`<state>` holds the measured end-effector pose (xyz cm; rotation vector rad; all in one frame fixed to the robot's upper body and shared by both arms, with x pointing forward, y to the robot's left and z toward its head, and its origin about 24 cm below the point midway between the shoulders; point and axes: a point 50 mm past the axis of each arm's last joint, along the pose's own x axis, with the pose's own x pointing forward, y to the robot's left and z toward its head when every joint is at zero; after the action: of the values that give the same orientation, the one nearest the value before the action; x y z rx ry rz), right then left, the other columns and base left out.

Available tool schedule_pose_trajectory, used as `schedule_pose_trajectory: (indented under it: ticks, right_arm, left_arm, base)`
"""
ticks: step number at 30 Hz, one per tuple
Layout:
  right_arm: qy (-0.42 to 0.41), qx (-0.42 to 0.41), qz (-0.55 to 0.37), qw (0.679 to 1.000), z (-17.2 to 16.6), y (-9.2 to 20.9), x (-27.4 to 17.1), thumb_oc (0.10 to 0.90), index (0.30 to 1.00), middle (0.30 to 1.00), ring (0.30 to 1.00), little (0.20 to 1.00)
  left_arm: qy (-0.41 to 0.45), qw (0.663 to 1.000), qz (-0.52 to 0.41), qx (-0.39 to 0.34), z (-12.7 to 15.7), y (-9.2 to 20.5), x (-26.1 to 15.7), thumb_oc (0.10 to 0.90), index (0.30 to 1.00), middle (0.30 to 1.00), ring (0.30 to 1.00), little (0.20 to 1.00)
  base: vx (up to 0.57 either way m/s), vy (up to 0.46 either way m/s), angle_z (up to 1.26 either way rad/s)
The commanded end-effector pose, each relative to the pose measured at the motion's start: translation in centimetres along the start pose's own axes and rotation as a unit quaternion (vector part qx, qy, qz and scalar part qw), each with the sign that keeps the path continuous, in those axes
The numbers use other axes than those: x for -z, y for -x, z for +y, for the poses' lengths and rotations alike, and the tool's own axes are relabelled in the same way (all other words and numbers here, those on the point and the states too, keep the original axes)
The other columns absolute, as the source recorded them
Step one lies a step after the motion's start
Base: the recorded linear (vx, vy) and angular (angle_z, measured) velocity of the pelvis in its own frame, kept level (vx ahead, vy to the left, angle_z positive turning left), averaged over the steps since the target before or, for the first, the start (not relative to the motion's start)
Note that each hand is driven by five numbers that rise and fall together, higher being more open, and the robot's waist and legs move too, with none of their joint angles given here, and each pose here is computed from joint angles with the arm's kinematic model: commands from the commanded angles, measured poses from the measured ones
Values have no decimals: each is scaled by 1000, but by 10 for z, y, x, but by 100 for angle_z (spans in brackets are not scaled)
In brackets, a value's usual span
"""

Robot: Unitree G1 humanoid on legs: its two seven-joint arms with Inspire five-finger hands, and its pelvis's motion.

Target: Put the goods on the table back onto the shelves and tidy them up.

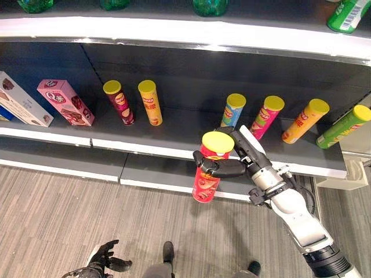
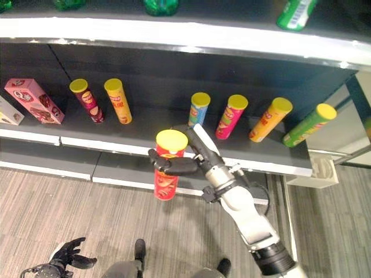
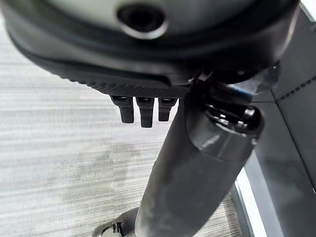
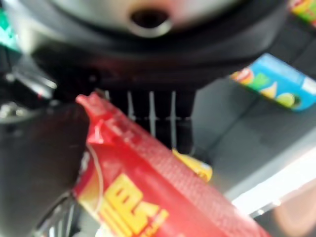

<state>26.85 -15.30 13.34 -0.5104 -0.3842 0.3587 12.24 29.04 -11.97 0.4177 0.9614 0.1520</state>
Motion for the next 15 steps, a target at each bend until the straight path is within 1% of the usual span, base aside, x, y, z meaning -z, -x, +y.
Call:
schedule_pose_trajectory:
  ticks: [1, 4, 6, 8, 9, 10, 12, 13, 15]
  right_arm:
    - [63, 89, -145, 983, -30, -25, -54, 400, 300, 300, 300, 300]
    - [79, 107, -137, 982, -29, -31, -52, 400, 300, 300, 300, 300]
    - [99, 130, -136, 977, -27, -39, -51, 400, 300, 300, 300, 300]
    - [101, 135, -137, 976, -26, -44, -52, 400, 300, 300, 300, 300]
    - [107, 152, -144, 972, -25, -50, -56, 400, 300, 300, 300, 300]
    - [96, 159, -140, 973, -22, -55, -54, 400, 300, 300, 300, 300]
    - [97, 191, -135, 967, -23, -64, -52, 400, 300, 300, 300, 300]
    - [110, 215, -137, 961, -25, -73, -56, 400, 300, 300, 300, 300]
    - [129, 260, -143, 946, -36, -80, -61, 400, 300, 300, 300, 300]
  left_arm:
    - [29, 999, -32, 9, -16, 1, -9, 800, 900, 900, 900, 900]
    - [46, 998, -34, 15, -23, 2, -10, 800, 900, 900, 900, 900]
    - [46, 998, -41, 32, -35, 4, -13, 800, 900, 900, 900, 900]
    - [46, 997, -45, 33, -36, 4, -15, 800, 900, 900, 900, 900]
    - [41, 997, -54, 35, -38, 4, -19, 800, 900, 900, 900, 900]
    - [42, 997, -57, 35, -40, 4, -21, 800, 900, 900, 900, 900]
    - [45, 996, -70, 33, -42, 5, -26, 800, 900, 900, 900, 900]
    - [47, 995, -77, 30, -43, 5, -29, 800, 900, 900, 900, 900]
    - [50, 994, -88, 29, -44, 6, -33, 800, 900, 900, 900, 900]
  base:
    - [38, -39, 17]
    - [62, -84, 8]
    - [12, -123, 25]
    - [-34, -66, 55]
    - [-17, -54, 67]
    - [-41, -66, 44]
    - [-64, -43, 42]
    - [-73, -41, 40]
    - [-51, -11, 29]
